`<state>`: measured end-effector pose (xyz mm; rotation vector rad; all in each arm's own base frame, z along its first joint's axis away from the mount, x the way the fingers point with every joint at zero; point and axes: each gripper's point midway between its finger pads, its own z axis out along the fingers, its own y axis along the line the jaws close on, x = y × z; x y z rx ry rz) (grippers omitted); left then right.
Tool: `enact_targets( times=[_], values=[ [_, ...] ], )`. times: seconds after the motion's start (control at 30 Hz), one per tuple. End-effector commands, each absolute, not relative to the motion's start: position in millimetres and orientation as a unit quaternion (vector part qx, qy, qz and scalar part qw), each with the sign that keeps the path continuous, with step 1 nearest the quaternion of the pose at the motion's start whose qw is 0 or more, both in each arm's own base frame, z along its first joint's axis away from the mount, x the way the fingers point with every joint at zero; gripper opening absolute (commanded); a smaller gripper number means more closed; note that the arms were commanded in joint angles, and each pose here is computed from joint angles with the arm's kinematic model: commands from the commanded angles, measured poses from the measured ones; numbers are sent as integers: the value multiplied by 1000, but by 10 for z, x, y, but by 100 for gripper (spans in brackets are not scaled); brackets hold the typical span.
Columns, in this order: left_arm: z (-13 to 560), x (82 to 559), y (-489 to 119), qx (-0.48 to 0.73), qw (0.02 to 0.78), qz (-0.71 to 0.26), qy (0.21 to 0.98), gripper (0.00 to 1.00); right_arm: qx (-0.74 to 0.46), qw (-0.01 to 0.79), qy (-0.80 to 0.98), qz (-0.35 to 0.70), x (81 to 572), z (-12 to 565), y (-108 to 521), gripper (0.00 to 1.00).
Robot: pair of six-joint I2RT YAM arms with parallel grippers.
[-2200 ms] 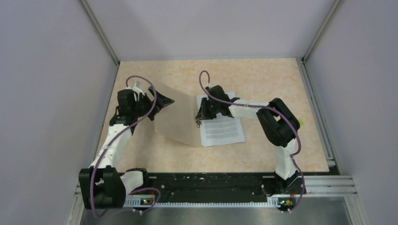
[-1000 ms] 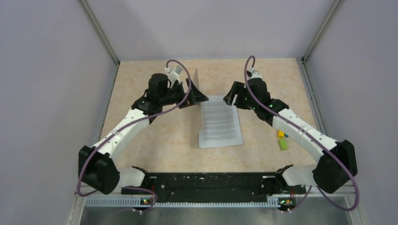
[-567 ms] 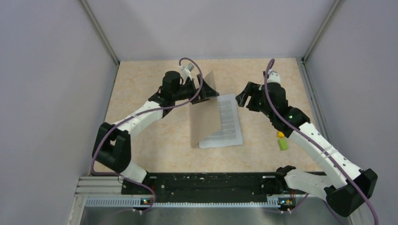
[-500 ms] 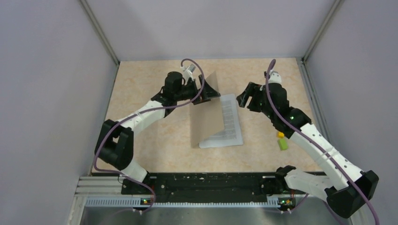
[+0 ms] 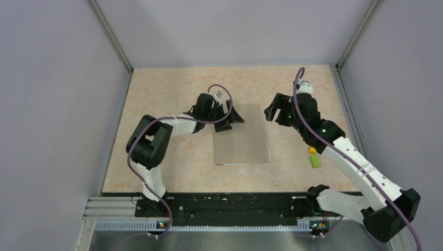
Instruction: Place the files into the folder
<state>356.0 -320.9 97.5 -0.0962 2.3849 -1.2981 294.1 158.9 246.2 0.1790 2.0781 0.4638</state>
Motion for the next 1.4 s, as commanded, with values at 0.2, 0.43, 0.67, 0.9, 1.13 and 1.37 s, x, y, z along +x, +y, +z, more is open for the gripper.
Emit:
enact_targets(
  times=[0.2, 0.43, 0.67, 0.9, 1.13, 1.37],
  values=[
    [783, 3512, -3153, -24, 204, -437, 875, 99, 74, 492, 848, 183, 3059, 2440, 1604, 81],
    [1385, 3588, -2866, -31, 272, -367, 889, 99, 67, 501, 845, 173, 3135, 2469, 1605, 84],
    [1921, 3484, -2442, 21, 340, -276, 899, 99, 56, 511, 840, 176, 3276, 2509, 1698, 89],
    [2271, 3412, -2051, 20, 414, -216, 884, 99, 47, 515, 835, 186, 3421, 2491, 1819, 91],
    [2361, 3422, -1872, 7, 442, -183, 878, 99, 39, 512, 836, 192, 3557, 2441, 1942, 92],
    [2287, 3446, -1852, 2, 442, -177, 880, 99, 30, 512, 837, 191, 3610, 2441, 1985, 92]
  ],
)
